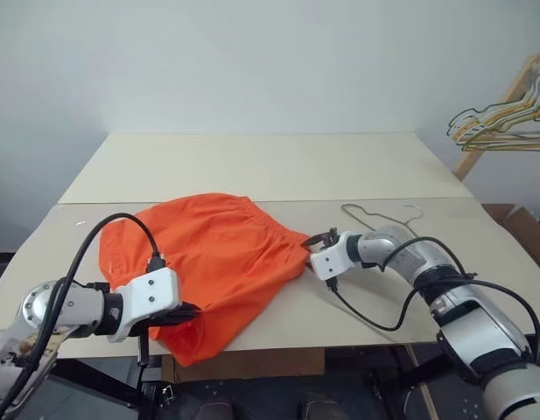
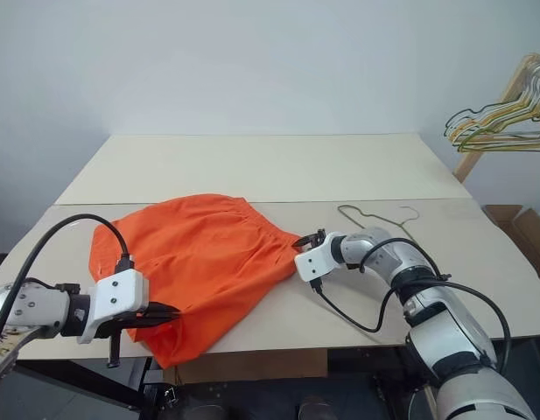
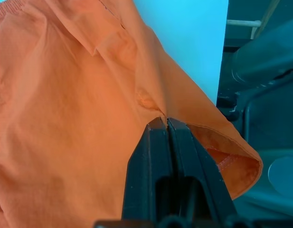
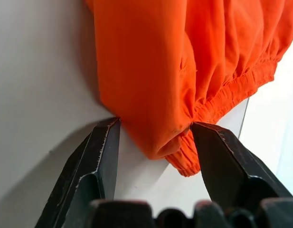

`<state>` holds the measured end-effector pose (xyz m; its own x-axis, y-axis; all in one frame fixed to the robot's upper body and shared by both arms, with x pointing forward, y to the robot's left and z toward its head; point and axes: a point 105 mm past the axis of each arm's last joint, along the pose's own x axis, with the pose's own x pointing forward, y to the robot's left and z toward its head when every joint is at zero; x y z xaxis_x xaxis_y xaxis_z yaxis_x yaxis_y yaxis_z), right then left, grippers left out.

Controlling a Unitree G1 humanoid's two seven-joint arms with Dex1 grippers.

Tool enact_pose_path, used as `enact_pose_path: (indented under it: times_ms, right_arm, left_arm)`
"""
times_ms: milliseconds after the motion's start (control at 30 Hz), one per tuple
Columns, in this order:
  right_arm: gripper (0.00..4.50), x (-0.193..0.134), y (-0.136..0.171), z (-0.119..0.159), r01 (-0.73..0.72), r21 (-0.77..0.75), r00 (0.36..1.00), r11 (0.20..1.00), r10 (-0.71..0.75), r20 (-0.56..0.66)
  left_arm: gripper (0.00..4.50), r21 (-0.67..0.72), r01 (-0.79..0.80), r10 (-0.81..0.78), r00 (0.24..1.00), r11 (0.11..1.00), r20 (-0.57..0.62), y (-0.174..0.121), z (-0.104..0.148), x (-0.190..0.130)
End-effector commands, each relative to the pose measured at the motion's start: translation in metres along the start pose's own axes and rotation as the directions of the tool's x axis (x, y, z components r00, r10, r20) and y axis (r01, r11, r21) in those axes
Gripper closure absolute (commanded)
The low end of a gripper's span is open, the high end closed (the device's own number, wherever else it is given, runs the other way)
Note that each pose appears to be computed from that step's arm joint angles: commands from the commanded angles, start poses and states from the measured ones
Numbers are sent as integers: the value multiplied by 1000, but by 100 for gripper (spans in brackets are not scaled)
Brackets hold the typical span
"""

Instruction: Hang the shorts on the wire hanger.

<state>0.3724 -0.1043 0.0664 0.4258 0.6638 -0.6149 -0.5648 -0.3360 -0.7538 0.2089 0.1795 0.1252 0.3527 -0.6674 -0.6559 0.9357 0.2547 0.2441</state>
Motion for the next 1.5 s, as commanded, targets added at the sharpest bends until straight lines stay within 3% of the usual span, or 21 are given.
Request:
enact_pose_path:
  times_ms: [33,200,233,500,667,800,933,1000,1233,1500]
  right_arm:
    - [252,-1,-14,-1,25,-31,1000,999,-26,-6]
    - [429,4,-16,-5,39,-46,999,998,-40,-33]
    - [447,4,-17,-6,40,-46,999,998,-42,-35]
    - [447,-4,-29,-38,77,-92,972,993,-95,-215]
    - [447,-30,-33,-66,135,-64,932,989,-148,-331]
    - [447,-62,-18,-88,132,-12,904,991,-126,-408]
    - [447,-87,9,-91,83,54,901,995,-52,-430]
    - [447,-97,24,-81,45,90,910,995,-3,-415]
    - [447,-97,50,8,-68,209,965,975,117,-234]
    - [447,-76,44,82,-115,252,991,961,130,-44]
  left_arm:
    - [450,49,-31,32,999,998,-9,8,3,-8]
    - [450,57,-37,37,999,998,-10,12,1,-8]
    - [450,60,-39,40,999,997,-11,13,0,-8]
    - [450,114,-150,157,986,982,-51,58,-8,-1]
    - [450,183,-197,201,980,963,-4,87,11,24]
    - [450,276,-216,209,976,937,54,102,36,46]
    - [450,344,-201,184,980,917,81,104,45,50]
    - [450,371,-191,173,982,909,81,103,46,48]
    - [450,460,-122,115,992,879,43,92,36,25]
    - [450,503,-9,83,989,864,-125,79,1,-24]
